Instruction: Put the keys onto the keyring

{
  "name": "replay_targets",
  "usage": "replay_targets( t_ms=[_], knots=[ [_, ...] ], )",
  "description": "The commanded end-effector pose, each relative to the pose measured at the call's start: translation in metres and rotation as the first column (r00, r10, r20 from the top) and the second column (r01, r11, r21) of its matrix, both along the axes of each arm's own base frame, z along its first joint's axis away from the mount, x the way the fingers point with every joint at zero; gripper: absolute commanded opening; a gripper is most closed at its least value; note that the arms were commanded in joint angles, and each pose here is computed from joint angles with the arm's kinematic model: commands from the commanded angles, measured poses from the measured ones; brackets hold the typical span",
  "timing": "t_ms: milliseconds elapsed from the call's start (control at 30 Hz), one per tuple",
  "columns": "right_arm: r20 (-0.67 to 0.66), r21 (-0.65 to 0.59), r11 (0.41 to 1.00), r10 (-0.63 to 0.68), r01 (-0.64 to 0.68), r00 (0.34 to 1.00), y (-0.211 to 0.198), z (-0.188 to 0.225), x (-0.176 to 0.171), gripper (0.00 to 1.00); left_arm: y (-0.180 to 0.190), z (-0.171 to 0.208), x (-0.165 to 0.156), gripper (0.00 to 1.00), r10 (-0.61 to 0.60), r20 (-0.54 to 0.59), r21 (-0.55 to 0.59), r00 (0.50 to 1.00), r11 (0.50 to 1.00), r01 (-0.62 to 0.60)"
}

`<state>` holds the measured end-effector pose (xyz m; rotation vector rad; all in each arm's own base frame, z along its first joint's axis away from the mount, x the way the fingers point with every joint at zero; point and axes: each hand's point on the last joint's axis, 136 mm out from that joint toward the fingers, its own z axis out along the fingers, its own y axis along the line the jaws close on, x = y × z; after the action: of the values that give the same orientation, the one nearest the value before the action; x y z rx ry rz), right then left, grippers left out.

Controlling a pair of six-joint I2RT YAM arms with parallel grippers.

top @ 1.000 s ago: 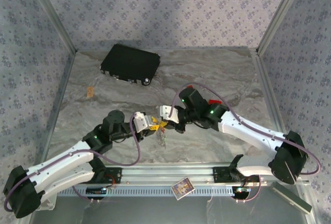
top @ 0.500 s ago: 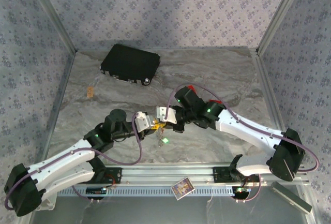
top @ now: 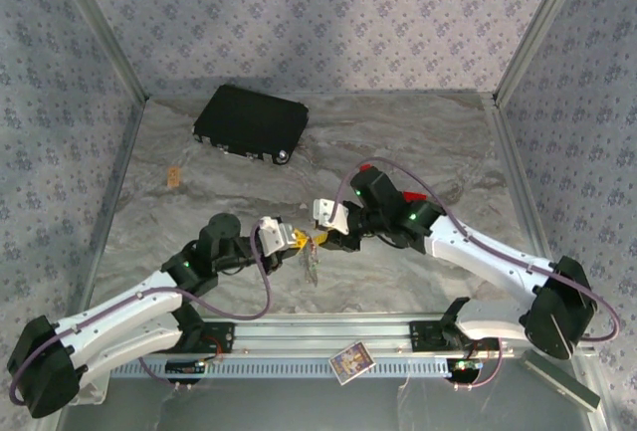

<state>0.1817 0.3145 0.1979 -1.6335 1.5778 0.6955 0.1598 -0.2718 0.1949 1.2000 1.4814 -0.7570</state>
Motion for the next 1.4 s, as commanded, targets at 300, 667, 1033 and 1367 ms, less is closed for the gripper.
replay_targets(
  t_ms=[300, 667, 1033, 1367],
  knots=[
    [-0.038, 0.044, 0.999, -0.019, 0.020, 0.999, 0.001, 0.000, -0.002, 0.17, -0.002, 0.018, -0.005, 0.00, -0.017, 0.030, -0.095, 0.999, 0.995, 0.020],
    [-0.023, 0.024, 0.999, -0.021, 0.022, 1.000, -0.004, 0.000, -0.002, 0.00, -0.003, 0.024, -0.006, 0.00, -0.029, 0.043, -0.110, 0.999, 0.993, 0.033],
    [-0.041, 0.011, 1.000, -0.010, 0.010, 0.999, 0.001, -0.008, -0.003, 0.04, -0.007, 0.031, -0.011, 0.00, -0.064, 0.061, -0.140, 0.996, 0.988, 0.072],
    [-0.032, 0.089, 0.996, 0.013, -0.011, 0.999, 0.001, 0.010, -0.011, 0.24, -0.007, 0.031, -0.011, 0.00, -0.063, 0.062, -0.141, 0.996, 0.987, 0.071]
  ],
)
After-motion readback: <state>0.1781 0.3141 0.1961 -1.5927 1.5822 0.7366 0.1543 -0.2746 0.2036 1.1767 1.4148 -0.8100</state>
